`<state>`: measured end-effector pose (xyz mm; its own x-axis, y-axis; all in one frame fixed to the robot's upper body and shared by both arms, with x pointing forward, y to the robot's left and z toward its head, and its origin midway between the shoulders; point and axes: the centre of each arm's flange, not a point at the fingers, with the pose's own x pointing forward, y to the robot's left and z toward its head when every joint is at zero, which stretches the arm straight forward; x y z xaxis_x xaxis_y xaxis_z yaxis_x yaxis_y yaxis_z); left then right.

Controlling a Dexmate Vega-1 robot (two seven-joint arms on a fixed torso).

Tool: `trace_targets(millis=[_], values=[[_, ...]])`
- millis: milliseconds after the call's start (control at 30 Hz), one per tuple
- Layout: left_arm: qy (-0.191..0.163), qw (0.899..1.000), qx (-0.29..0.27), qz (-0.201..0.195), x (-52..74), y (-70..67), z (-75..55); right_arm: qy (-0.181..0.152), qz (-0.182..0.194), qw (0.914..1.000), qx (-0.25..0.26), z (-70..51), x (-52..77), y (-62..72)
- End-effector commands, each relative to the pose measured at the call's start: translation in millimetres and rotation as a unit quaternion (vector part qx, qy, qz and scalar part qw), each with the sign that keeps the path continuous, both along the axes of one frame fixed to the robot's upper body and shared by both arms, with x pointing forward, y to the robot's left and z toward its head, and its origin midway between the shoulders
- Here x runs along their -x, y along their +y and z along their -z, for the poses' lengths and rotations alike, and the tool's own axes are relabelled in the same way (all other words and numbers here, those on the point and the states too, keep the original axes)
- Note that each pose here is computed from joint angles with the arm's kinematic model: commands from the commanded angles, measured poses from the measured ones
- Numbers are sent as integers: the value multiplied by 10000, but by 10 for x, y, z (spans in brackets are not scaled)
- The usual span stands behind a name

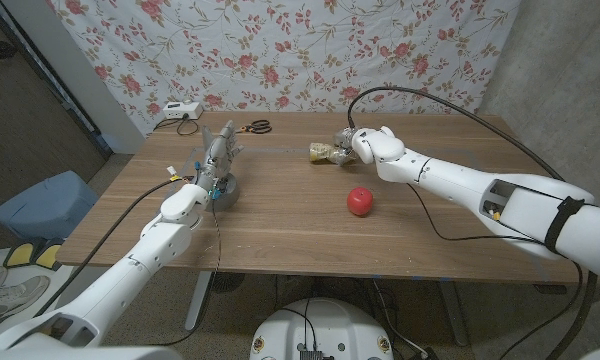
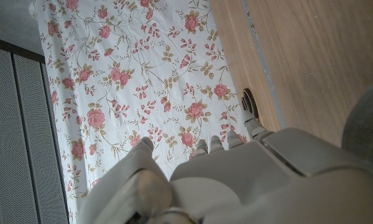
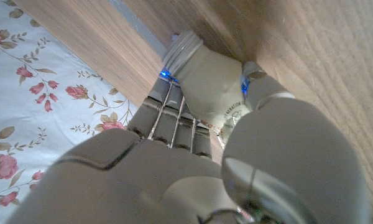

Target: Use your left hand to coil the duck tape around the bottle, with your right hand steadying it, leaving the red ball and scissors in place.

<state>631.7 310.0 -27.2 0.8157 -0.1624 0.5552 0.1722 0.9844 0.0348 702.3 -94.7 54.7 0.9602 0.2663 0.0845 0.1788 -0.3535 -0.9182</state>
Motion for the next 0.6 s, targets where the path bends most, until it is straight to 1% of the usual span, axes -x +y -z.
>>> trace_targets(millis=[33, 233, 333, 467, 500, 533, 567, 600], values=[[3, 9999, -121, 7, 46, -108, -24, -652, -356, 9968, -303, 39, 205, -84], [4, 9999, -172, -15, 112, -148, -3, -804, -522, 9942, -494, 86, 291, -148], [-5, 9998, -213, -17, 149, -166, -3, -946, -715, 9910, -623, 105, 364, -171], [-24, 9993, -369, -76, 215, -190, -21, -1106, -847, 9878, -691, 96, 461, -189], [-32, 9985, -523, -160, 258, -200, -36, -1179, -930, 9859, -735, 92, 510, -198], [-25, 9985, -528, -170, 259, -200, -36, -1182, -934, 9858, -738, 92, 511, -198], [-36, 9975, -648, -261, 287, -206, -46, -1212, -965, 9850, -761, 91, 535, -202], [-63, 9954, -846, -445, 351, -218, -61, -1237, -1021, 9836, -830, 86, 578, -212]])
